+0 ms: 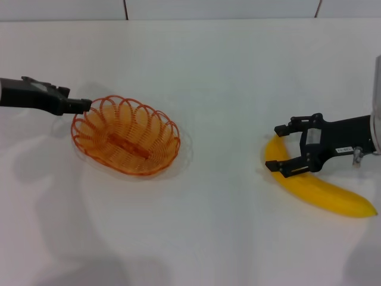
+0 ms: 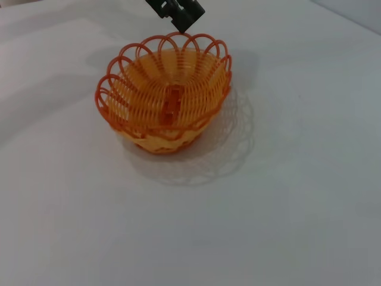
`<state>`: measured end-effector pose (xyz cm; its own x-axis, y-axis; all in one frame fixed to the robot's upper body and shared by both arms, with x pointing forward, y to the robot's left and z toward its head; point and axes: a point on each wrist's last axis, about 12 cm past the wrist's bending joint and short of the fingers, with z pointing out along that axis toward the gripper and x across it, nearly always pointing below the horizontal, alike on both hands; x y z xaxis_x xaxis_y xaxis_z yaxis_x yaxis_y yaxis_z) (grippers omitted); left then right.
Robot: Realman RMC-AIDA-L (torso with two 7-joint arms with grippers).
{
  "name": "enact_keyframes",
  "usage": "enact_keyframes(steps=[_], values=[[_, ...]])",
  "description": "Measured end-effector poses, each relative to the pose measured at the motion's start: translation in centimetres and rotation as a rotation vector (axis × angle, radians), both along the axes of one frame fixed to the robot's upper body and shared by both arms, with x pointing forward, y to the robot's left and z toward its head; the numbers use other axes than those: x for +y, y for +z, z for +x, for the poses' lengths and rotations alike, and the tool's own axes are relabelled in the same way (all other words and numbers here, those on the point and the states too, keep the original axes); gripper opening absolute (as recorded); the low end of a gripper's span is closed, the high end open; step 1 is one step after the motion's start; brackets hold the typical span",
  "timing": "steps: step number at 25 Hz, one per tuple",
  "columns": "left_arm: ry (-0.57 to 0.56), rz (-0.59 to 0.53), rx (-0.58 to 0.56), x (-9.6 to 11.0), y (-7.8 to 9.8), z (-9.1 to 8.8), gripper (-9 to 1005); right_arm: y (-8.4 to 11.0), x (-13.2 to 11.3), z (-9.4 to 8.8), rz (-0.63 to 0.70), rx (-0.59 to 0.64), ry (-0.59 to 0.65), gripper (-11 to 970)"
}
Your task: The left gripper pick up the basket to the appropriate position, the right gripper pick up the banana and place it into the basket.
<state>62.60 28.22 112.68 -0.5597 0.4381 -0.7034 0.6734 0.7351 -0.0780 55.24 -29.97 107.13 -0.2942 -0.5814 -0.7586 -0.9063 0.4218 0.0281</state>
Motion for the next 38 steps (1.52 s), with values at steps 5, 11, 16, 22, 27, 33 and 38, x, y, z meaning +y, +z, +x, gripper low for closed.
enact_keyframes(steps=[5, 11, 16, 22, 27, 33, 38], values=[[-0.006, 0.052, 0.01, -0.7, -0.4, 0.6, 617, 0.1, 0.1, 0.1, 0.0, -0.002, 0.003, 892], [-0.031, 0.067, 0.013, -1.7, -0.8, 0.9, 745, 0.0, 0.1, 0.1, 0.0, 0.0, 0.003, 892], [-0.029, 0.063, 0.0, -2.0, -1.0, 1.2, 741, 0.1, 0.1, 0.1, 0.001, 0.0, 0.003, 892], [-0.054, 0.071, 0.009, -3.0, -2.0, 1.4, 736, 0.1, 0.2, 0.2, 0.004, 0.007, -0.003, 893], [-0.064, 0.075, 0.018, -3.3, -2.3, 1.3, 732, 0.1, 0.3, 0.2, 0.005, 0.009, 0.0, 893], [-0.045, 0.065, 0.03, -3.0, -2.6, 1.1, 728, 0.0, 0.2, 0.2, 0.006, 0.012, -0.001, 893], [-0.036, 0.065, 0.029, -2.5, -2.7, 0.9, 593, 0.0, 0.2, 0.1, 0.005, 0.012, -0.001, 893]])
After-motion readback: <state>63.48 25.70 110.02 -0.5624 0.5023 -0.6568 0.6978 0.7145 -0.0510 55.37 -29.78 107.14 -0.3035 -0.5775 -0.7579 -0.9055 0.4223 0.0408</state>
